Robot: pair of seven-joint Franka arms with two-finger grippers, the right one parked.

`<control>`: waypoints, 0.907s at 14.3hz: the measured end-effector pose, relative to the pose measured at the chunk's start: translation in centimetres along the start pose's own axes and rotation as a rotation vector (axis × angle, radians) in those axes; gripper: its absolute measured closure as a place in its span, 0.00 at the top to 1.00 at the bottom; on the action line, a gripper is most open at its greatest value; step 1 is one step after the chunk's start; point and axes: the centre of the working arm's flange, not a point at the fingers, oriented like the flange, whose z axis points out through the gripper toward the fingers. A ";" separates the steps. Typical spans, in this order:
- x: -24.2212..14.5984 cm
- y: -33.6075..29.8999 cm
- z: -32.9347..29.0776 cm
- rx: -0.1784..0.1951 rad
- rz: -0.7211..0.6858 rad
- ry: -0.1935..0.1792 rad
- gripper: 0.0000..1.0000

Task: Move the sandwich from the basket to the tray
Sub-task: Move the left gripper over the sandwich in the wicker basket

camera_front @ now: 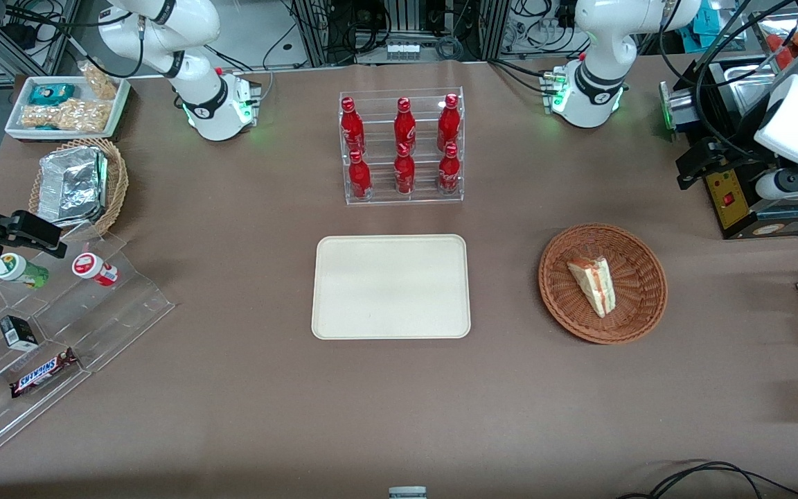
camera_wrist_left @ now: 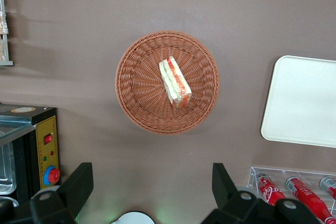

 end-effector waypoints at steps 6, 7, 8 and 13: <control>-0.2 -0.1 0.4 0.009 -0.002 -0.031 1.00; -0.3 -0.2 0.8 0.014 -0.004 -0.053 1.00; -0.3 -0.4 1.7 0.024 -0.012 -0.095 1.00; 4.1 -1.3 10.5 0.069 -0.264 -0.253 1.00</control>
